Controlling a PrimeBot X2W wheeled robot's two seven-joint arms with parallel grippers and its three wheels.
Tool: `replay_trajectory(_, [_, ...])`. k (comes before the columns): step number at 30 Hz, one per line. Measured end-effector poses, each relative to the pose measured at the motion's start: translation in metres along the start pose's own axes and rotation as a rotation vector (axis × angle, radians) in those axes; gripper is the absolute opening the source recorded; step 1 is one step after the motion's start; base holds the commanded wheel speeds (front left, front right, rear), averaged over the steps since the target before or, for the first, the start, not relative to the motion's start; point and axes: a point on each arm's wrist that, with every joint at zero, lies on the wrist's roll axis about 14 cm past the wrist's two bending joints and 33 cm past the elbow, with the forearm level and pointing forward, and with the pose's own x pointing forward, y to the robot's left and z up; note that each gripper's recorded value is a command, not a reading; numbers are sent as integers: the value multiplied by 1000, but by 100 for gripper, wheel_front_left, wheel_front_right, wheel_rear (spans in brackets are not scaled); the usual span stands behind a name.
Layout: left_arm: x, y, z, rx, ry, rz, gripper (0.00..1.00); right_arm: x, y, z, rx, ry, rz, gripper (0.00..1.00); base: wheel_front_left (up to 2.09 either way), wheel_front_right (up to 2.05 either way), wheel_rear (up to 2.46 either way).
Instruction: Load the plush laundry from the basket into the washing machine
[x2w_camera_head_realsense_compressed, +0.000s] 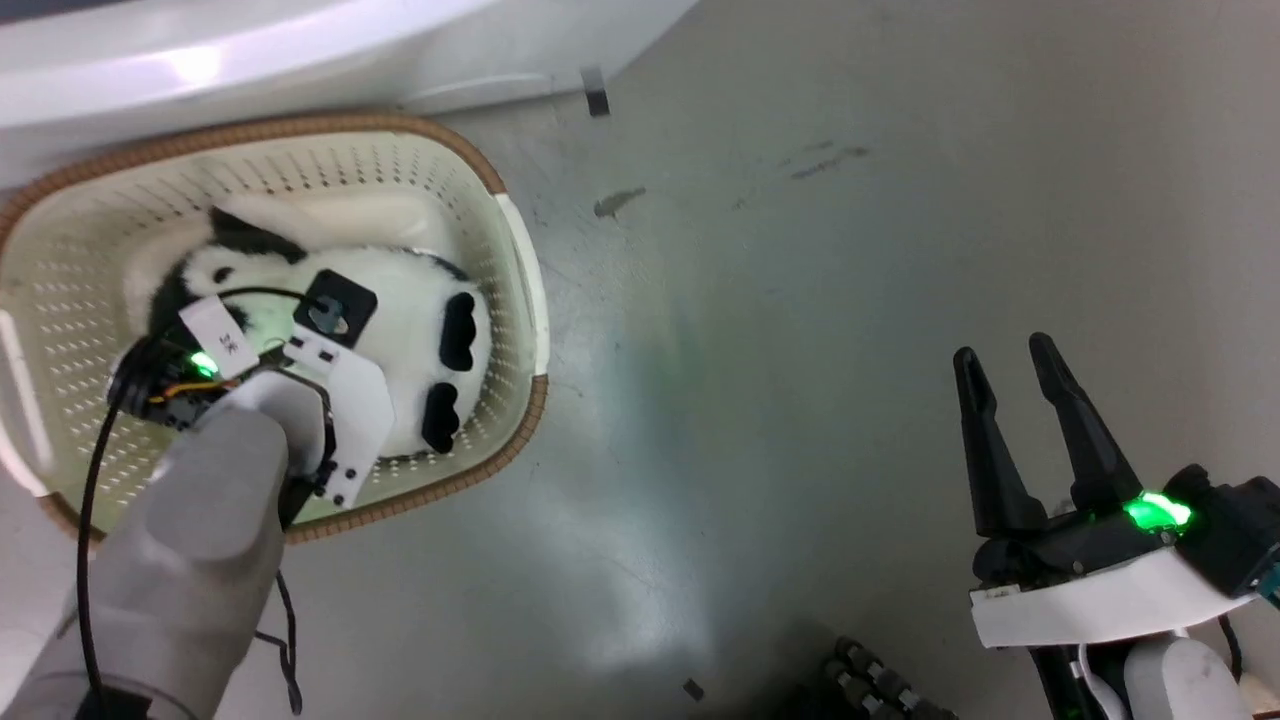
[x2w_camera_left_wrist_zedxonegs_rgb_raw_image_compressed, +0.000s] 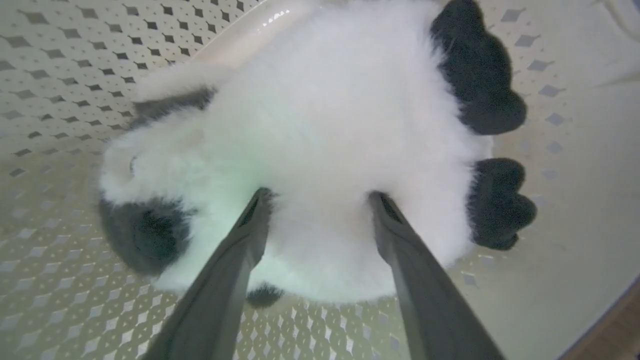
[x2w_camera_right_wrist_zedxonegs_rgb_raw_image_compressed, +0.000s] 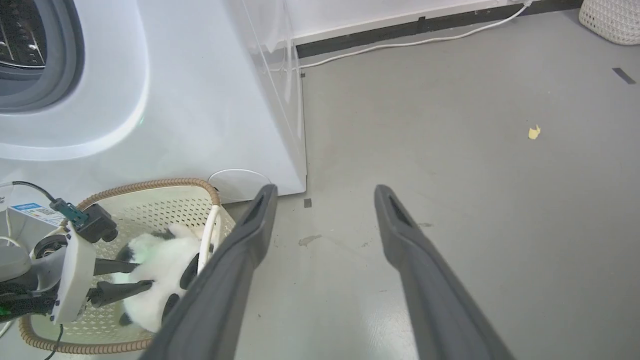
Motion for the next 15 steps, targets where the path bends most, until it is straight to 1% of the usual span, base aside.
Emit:
replay_trajectory(6, [26, -1, -15, 9, 66, -28, 100, 1, -9, -15, 8, 35, -34, 100, 0, 0, 0])
replay_trajectory(7, [26, -1, -15, 9, 66, -28, 59, 1, -9, -15, 8, 35, -34, 100, 0, 0, 0])
replay_trajectory(8, [33, -1, -18, 11, 77, -33, 0, 1, -12, -19, 10, 44, -44, 100, 0, 0, 0])
replay_trajectory(12, [42, -2, -21, 7, 87, -47, 0, 3, -15, -22, 10, 52, -53, 100, 0, 0, 0])
replay_trajectory(15, [50, 3, -22, -9, 79, -43, 0, 7, -17, -16, 11, 26, -60, 100, 0, 0, 0])
